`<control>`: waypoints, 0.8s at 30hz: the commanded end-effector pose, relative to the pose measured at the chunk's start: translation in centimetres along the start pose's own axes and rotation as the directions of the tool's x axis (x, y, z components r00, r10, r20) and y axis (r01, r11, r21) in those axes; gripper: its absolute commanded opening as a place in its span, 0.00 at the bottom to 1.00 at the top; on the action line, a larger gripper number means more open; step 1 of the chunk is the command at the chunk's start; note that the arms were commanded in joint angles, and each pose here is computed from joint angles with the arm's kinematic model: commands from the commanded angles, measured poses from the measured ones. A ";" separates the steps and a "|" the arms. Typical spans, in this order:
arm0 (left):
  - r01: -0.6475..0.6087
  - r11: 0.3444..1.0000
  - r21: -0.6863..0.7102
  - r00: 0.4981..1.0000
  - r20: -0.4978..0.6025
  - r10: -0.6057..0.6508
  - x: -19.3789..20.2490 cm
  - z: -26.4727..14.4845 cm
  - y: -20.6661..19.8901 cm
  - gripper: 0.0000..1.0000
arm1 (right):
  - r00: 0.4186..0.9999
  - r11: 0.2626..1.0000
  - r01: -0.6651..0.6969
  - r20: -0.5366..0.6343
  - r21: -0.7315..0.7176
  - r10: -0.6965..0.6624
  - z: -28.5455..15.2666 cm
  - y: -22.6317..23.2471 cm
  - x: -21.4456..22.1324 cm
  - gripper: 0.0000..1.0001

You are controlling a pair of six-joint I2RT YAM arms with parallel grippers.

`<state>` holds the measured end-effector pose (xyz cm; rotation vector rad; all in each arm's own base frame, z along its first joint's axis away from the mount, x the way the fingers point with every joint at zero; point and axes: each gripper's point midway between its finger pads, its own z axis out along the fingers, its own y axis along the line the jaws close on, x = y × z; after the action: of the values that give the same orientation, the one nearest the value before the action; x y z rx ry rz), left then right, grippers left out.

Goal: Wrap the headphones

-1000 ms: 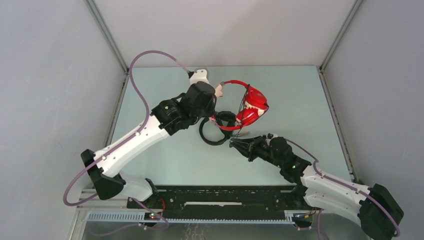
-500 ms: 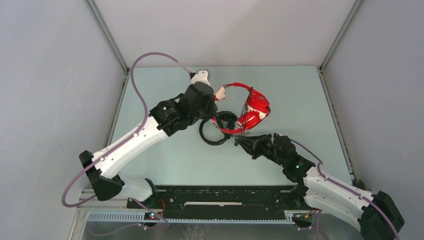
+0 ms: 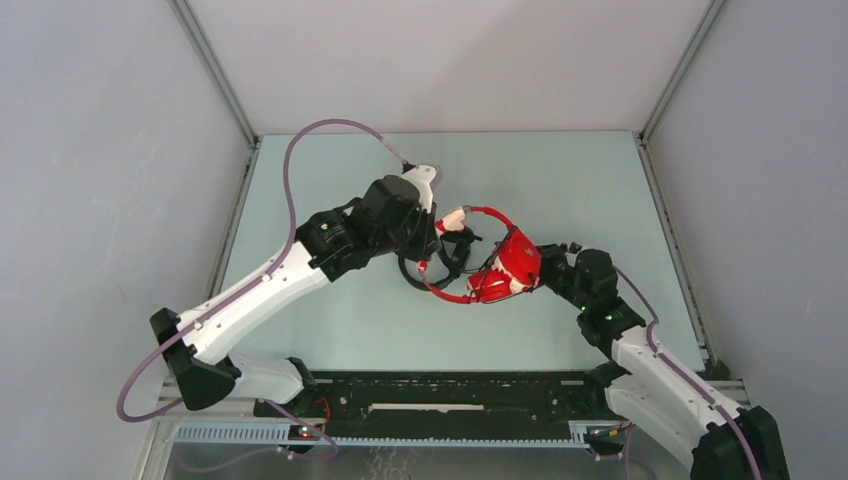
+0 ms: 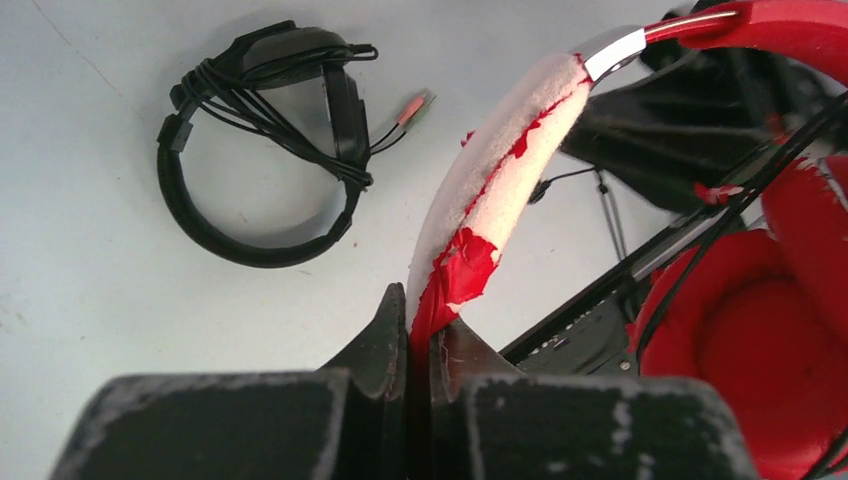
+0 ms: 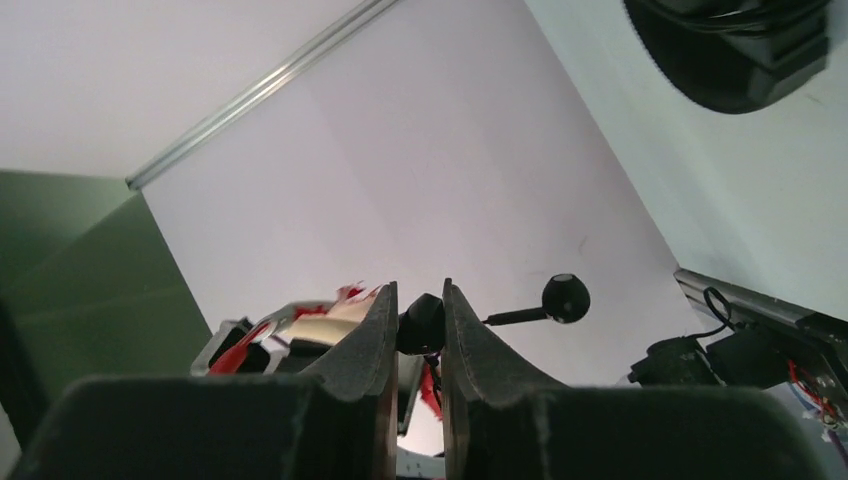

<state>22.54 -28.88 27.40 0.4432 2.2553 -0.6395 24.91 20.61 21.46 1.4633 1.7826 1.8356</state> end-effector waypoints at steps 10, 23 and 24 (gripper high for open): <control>-0.221 0.975 0.019 0.970 -0.101 0.222 3.1 2.0 1.2 0.00 | 0.901 0.927 0.373 0.224 0.038 -0.371 -6.3 2.7 -0.4 0.00; -0.348 0.934 -0.081 0.926 -0.182 0.330 3.3 15.0 -1.8 0.00 | 0.548 0.742 0.552 0.506 0.380 -0.666 -11.2 1.6 -8.8 0.00; -0.354 0.929 -0.105 0.925 -0.188 0.331 3.6 16.0 -1.4 0.00 | 0.525 0.730 0.548 0.510 0.409 -0.681 -11.5 1.5 -9.4 0.00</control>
<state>25.42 -36.26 15.51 0.8735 2.3509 -0.3298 20.81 9.92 18.31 1.1718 1.8850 0.9238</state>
